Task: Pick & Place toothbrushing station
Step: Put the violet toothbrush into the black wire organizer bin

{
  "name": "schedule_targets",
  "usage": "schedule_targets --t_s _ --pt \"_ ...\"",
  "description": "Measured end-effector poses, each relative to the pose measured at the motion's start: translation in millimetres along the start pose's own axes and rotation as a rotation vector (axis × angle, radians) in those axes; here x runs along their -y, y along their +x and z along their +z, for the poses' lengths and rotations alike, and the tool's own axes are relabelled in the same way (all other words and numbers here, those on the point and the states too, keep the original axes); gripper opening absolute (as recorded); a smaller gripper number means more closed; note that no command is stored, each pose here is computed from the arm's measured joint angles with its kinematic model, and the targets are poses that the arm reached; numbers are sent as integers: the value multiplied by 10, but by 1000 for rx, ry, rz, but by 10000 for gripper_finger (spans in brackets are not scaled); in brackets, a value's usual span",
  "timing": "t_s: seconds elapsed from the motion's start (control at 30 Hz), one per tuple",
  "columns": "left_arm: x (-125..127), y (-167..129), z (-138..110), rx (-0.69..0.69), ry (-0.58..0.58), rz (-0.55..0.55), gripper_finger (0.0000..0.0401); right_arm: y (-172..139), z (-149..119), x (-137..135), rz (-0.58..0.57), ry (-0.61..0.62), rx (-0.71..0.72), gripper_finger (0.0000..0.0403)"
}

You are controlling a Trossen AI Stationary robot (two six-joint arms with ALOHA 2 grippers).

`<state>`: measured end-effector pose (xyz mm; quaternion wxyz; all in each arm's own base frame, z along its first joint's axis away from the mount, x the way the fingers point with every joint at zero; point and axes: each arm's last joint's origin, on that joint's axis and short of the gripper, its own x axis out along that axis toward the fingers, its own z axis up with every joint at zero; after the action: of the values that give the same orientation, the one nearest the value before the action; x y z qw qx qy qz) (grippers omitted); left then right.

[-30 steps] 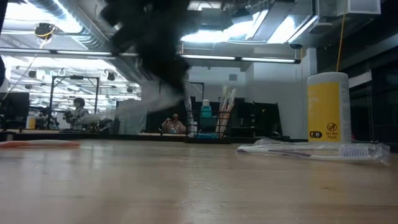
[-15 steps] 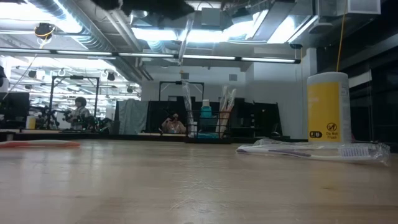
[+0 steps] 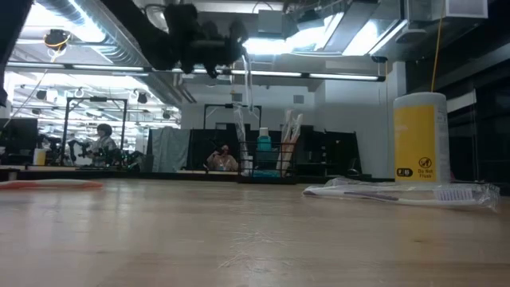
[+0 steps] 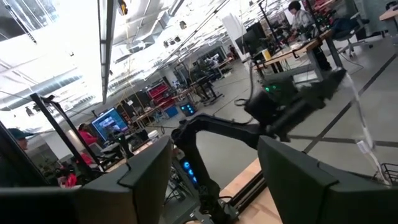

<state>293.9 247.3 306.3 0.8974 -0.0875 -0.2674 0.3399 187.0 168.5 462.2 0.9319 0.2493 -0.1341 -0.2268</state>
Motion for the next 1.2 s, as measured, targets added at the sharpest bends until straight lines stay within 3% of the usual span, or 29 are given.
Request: schedule_targets --t_s 0.57,0.83,1.2 --pt "-258 110 -521 -104 115 56 2 0 11 8 -25 21 3 242" --pt "-281 80 -588 -117 173 99 2 0 16 9 -29 28 5 242" --pt "-216 -42 -887 -179 137 146 2 -2 16 7 -23 29 4 242"
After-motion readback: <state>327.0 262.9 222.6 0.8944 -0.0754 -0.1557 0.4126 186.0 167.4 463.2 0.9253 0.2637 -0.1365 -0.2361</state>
